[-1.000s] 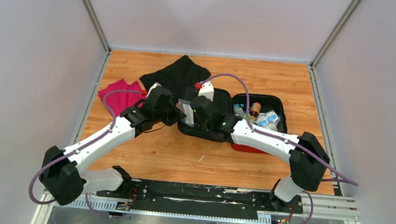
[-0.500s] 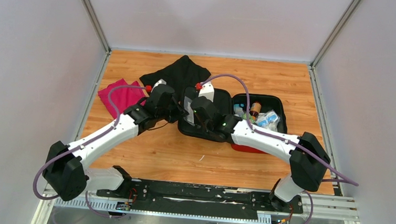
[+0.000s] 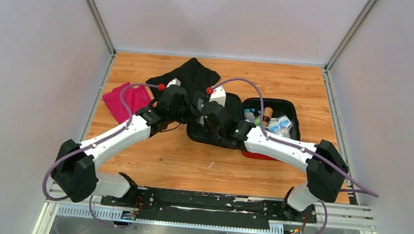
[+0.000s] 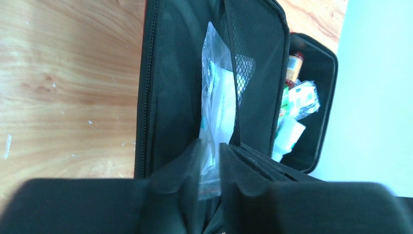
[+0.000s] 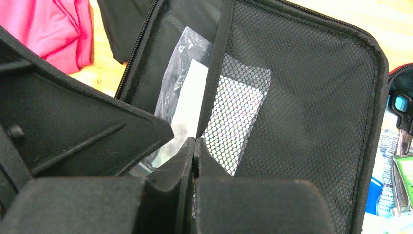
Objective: Organize the medicine kit
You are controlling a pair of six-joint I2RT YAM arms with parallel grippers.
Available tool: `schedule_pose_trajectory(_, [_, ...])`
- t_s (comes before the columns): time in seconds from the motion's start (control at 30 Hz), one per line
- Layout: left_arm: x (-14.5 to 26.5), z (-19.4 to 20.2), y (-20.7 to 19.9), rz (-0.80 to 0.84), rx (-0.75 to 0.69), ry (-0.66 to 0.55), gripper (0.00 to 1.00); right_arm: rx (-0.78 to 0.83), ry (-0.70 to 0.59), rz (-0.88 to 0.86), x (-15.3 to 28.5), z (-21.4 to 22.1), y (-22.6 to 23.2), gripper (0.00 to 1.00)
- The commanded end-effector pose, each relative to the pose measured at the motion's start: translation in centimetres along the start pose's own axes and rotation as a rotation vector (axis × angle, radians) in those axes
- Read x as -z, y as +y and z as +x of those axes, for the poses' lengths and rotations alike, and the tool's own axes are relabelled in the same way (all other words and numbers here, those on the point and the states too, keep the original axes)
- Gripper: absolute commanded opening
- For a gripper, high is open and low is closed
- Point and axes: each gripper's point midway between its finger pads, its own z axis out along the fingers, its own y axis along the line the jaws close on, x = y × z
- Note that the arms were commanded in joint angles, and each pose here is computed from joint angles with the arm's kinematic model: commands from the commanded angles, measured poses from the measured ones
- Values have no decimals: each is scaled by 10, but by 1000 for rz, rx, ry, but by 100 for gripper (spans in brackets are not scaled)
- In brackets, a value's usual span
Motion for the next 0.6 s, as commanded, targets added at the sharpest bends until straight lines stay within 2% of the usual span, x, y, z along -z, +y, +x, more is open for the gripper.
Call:
schedule_pose_trajectory(0.0, [5,-9,-5,22,-37,-42,31,-27,-38,20,5,-10,-7,0])
schedule_pose_trajectory(0.1, [16,-18,-5,25,-43,-86,42,-27,-36,20,5,-9,-7,0])
schedule_pose_trajectory(0.2, [26,-27,-3,12,-51,-125,46,-31,-35,19,5,-8,-6,0])
schedule_pose_trajectory(0.4, [33,-36,9,-3,-47,-153,46,-33,-33,16,4,-8,-5,0])
schedule_pose_trajectory(0.57, [22,-29,4,59,-81,-104,35,-35,-33,12,4,-9,-4,0])
